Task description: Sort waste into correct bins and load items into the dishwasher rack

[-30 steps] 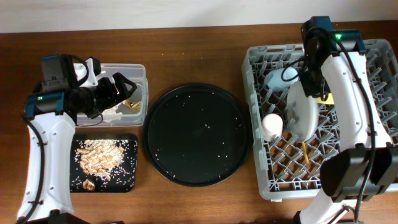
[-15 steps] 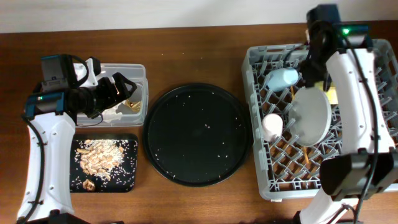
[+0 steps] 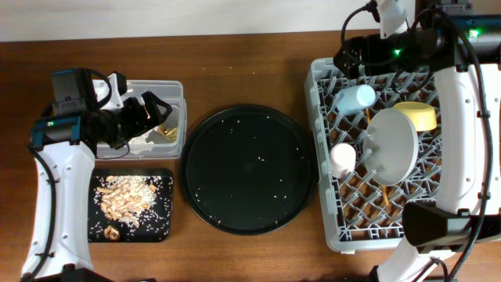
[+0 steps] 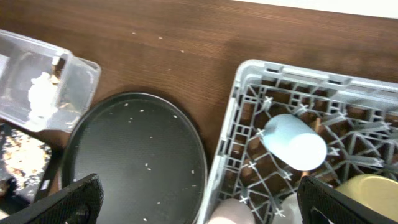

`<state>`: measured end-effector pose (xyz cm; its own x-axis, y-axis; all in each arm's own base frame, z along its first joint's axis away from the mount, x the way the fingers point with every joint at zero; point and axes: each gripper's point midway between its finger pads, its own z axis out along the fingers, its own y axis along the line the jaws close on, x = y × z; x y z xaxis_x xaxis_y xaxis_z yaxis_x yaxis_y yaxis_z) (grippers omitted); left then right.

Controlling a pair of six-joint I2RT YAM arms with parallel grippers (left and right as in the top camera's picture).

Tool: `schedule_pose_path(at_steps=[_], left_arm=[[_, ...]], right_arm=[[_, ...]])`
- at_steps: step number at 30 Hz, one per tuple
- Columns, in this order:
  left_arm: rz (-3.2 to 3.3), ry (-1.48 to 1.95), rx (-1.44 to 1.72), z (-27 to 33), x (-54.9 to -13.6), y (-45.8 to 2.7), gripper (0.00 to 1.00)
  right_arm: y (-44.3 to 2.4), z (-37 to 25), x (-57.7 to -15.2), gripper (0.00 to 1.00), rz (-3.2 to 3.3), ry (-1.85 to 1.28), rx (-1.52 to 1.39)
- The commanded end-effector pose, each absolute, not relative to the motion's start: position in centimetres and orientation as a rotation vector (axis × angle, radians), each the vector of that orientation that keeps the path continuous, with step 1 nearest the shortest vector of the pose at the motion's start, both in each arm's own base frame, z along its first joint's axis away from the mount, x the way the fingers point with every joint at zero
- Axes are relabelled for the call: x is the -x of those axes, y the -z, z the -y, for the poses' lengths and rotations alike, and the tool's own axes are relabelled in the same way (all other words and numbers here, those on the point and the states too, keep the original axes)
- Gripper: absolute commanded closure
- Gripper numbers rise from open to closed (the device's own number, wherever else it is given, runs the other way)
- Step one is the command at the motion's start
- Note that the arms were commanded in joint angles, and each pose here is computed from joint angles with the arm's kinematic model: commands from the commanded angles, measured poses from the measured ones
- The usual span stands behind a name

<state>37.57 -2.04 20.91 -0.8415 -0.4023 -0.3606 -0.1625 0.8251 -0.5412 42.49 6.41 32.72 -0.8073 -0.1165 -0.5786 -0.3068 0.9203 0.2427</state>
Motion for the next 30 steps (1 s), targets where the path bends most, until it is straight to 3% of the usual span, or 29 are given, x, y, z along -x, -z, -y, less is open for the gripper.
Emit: schedule_pose_path(at_steps=[1, 10, 14, 19, 23, 27, 30], left_arm=[[-2.523, 0.687, 0.401, 2.0, -37.6, -21.5, 0.00], [-2.522, 0.688, 0.401, 2.0, -37.6, -21.5, 0.00], [-2.523, 0.688, 0.401, 2.0, -37.6, -21.5, 0.00], [-2.523, 0.688, 0.401, 2.0, -37.6, -21.5, 0.00], [-2.523, 0.688, 0.401, 2.0, -37.6, -21.5, 0.00], [-2.523, 0.688, 0.401, 2.0, -37.6, -21.5, 0.00], [-2.523, 0.688, 0.401, 2.0, -37.6, -21.5, 0.00]], right_arm=[[-33.5, -7.2, -42.3, 0.02, -2.475, -0.503, 0.314], [-33.9, -7.2, -42.0, 0.02, -2.463, -0.499, 0.316], [-39.5, -8.3, -38.1, 0.02, -2.319, -0.473, 0.373], [-49.4, -8.4, -28.2, 0.02, -2.007, -0.392, 0.426], [-54.4, -7.6, -18.6, 0.02, -1.774, -0.314, 0.428], [-53.8, -5.7, -9.9, 0.02, -1.625, -0.203, 0.371], [-50.3, -5.0, -7.4, 0.02, -1.548, -0.161, 0.345]])
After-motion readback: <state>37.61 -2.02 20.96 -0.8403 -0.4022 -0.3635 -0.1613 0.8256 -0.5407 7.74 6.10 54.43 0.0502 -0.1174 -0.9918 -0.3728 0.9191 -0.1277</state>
